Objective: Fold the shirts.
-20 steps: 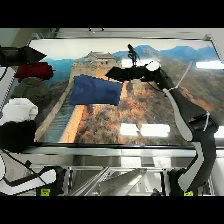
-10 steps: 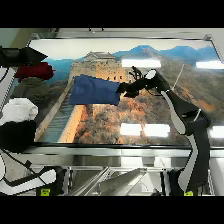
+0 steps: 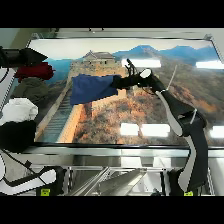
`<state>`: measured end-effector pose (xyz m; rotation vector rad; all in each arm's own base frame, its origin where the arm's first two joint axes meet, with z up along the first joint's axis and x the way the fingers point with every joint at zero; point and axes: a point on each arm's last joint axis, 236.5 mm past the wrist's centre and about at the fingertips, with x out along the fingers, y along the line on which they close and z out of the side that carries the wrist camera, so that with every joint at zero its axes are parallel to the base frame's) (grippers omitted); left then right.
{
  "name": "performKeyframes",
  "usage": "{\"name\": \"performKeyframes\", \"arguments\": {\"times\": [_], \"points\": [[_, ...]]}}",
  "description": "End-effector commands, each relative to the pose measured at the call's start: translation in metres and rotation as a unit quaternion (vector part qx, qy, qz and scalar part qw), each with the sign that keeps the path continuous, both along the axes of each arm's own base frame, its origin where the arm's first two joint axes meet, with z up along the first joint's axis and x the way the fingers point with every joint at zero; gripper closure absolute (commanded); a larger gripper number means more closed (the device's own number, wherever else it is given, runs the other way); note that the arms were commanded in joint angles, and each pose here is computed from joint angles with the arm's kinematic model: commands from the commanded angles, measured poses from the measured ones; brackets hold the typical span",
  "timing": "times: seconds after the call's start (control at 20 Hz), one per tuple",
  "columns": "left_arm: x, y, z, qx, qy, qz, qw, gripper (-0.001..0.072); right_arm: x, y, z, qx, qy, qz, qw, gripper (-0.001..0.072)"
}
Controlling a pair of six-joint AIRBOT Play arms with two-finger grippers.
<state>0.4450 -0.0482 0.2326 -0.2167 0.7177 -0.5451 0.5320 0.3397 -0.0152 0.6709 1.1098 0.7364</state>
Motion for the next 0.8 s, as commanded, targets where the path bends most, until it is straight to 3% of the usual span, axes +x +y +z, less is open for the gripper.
{"name": "performKeyframes", "arguments": {"times": [0.0,0.1,0.25,0.5,0.75], "points": [[-0.003,-0.002,-0.002,0.0,0.007,-0.005,1.0,0.0694,0.029,-0.078,0.049,-0.078,-0.022,-0.095,0.992,0.0691],[-0.004,-0.002,-0.002,0.001,0.008,-0.006,1.0,0.0695,0.027,-0.175,0.058,-0.185,0.011,-0.173,0.967,0.0692],[-0.004,-0.001,-0.003,0.002,0.009,-0.006,1.0,0.0694,0.005,-0.323,0.076,-0.285,0.063,-0.279,0.915,0.0694],[-0.011,-0.004,-0.008,0.004,0.023,-0.018,1.0,0.0694,-0.077,-0.506,0.091,-0.348,0.156,-0.437,0.815,0.0694],[-0.012,-0.005,-0.009,0.004,0.026,-0.021,0.999,0.0695,-0.215,-0.589,0.052,-0.365,0.246,-0.557,0.704,0.0694]]}}
